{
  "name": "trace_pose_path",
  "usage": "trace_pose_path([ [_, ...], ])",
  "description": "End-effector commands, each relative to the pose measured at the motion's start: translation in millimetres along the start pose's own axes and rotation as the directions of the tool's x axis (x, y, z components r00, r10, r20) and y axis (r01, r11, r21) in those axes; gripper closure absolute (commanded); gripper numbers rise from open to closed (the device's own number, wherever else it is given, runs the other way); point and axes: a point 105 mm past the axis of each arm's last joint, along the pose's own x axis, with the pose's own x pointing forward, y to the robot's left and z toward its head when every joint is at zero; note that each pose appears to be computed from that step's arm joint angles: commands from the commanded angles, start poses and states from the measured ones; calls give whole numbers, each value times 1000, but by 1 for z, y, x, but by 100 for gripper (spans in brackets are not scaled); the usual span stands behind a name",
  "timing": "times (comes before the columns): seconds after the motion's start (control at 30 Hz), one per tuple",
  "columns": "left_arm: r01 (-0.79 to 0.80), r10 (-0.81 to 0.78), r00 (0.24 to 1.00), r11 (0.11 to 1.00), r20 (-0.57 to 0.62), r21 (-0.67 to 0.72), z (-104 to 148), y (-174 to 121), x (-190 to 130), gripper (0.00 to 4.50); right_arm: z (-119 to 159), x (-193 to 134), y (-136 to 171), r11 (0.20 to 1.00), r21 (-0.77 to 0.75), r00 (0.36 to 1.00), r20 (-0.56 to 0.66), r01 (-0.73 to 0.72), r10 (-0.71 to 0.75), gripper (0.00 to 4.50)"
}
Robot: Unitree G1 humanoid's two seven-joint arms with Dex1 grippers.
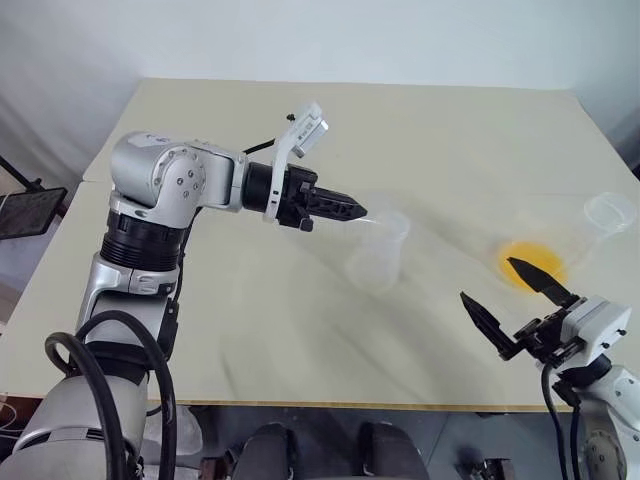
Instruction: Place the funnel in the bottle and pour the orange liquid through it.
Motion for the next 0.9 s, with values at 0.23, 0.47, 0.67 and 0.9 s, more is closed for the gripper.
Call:
trace_pose_path([
  [0.23, -63, 63, 998, 996, 0, 59, 16, 8, 6, 447, 6, 0, 1, 1000, -18, 999, 33, 15, -14, 0],
  [0.47, -25, 25, 1000, 994, 4, 110, 26, 3, 22, 381, 5, 2, 1, 1000, -17, 999, 37, 13, -12, 0],
  [0.67, -20, 14, 999, 990, 39, 137, 32, 3, 28, 196, 5, 3, 2, 1000, -18, 999, 41, 18, -17, 0],
  [0.9, -11, 4, 999, 988, 41, 156, 29, 3, 35, 3, 19, 0, -13, 993, -24, 988, 106, 118, -114, 0],
])
